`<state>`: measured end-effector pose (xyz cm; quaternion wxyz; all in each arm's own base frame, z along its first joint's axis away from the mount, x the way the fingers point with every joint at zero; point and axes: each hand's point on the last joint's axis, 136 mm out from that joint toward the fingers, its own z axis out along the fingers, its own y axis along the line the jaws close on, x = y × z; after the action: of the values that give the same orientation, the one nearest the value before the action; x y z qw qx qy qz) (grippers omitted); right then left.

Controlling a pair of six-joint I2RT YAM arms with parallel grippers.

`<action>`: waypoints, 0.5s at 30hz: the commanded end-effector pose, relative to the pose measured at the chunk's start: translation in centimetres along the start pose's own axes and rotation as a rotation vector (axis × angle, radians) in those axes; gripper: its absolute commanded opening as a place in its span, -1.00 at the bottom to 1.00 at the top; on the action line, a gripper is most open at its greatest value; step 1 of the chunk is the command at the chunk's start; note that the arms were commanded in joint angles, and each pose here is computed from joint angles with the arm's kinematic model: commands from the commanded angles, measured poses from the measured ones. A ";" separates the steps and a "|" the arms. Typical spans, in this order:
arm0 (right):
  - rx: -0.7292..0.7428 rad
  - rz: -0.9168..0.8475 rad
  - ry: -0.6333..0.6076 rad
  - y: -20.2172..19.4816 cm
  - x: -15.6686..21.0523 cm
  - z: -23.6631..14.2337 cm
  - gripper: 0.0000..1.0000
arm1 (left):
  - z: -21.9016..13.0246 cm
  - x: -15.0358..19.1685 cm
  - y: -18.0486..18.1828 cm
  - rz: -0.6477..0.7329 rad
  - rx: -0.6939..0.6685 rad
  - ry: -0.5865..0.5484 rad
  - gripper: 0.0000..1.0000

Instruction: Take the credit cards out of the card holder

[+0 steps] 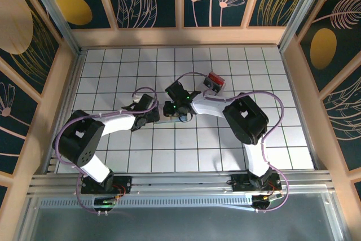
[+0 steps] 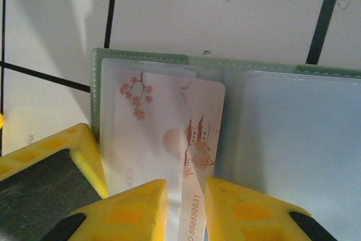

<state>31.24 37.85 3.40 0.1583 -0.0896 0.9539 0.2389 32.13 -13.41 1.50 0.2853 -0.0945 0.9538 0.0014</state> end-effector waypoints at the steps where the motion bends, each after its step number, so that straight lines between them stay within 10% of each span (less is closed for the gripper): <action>1: 0.018 0.039 0.024 -1.2 0.7 0.6 -0.47 | 0.4 0.3 0.6 0.024 -0.041 0.008 0.98; 15: -0.039 0.049 -0.023 0.0 0.2 -1.4 -0.45 | 0.5 0.5 0.8 0.023 -0.050 0.017 0.98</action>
<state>31.02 37.61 3.24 0.1620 -0.0770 0.9511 0.2514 32.13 -13.35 1.48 0.2856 -0.0947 0.9536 0.0032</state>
